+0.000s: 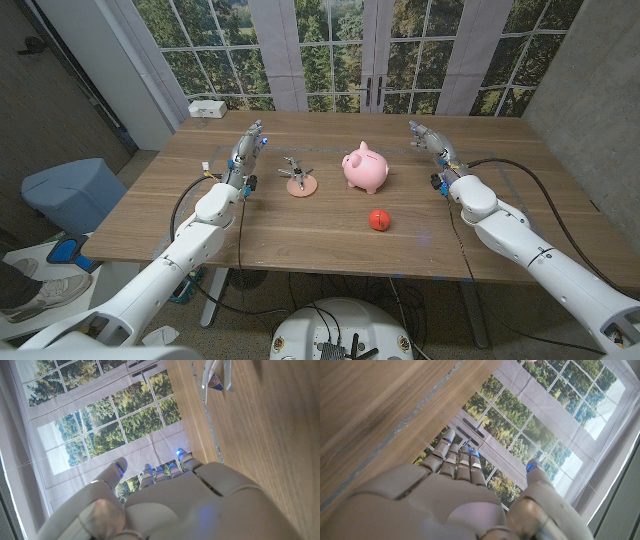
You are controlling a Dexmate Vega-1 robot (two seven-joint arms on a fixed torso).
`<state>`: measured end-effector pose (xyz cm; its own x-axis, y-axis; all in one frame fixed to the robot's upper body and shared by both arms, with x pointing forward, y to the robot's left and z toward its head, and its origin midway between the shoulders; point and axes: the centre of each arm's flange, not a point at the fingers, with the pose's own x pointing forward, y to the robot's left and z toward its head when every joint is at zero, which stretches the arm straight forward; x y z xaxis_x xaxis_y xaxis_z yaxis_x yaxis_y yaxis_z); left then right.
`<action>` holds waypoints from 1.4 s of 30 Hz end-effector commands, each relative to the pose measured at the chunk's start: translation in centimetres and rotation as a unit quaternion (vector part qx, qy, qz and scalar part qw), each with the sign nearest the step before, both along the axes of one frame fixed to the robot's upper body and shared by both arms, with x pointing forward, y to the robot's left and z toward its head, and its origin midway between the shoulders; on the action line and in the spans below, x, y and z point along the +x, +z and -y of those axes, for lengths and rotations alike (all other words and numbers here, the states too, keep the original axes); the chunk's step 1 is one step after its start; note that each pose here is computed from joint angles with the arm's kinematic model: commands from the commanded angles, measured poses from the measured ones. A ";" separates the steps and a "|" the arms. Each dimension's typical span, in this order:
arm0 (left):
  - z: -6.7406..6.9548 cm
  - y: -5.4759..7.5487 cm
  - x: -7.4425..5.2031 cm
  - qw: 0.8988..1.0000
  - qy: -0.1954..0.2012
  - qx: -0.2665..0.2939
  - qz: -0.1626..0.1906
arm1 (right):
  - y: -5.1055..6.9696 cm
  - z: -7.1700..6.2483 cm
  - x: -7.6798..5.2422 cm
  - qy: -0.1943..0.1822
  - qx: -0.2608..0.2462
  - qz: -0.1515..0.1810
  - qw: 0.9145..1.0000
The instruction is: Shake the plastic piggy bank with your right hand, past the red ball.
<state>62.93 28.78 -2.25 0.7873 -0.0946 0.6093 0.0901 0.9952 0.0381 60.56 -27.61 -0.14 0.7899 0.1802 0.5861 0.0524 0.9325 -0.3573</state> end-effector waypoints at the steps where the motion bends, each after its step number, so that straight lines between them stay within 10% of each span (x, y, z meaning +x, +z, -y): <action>1: -0.1 -0.1 -0.4 1.000 0.000 0.002 0.004 | 0.4 -1.1 -1.7 -0.096 -0.122 -0.009 0.988; 42: -1.0 -0.7 -0.9 1.000 0.001 -0.008 0.010 | 1.9 -7.3 -4.1 -0.179 -0.374 -0.044 0.909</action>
<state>62.31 29.53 -2.85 0.7778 -0.0883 0.6223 0.0890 0.9956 0.0301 56.97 -21.52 1.39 0.8987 0.2085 0.3858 0.2570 0.4624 -0.8486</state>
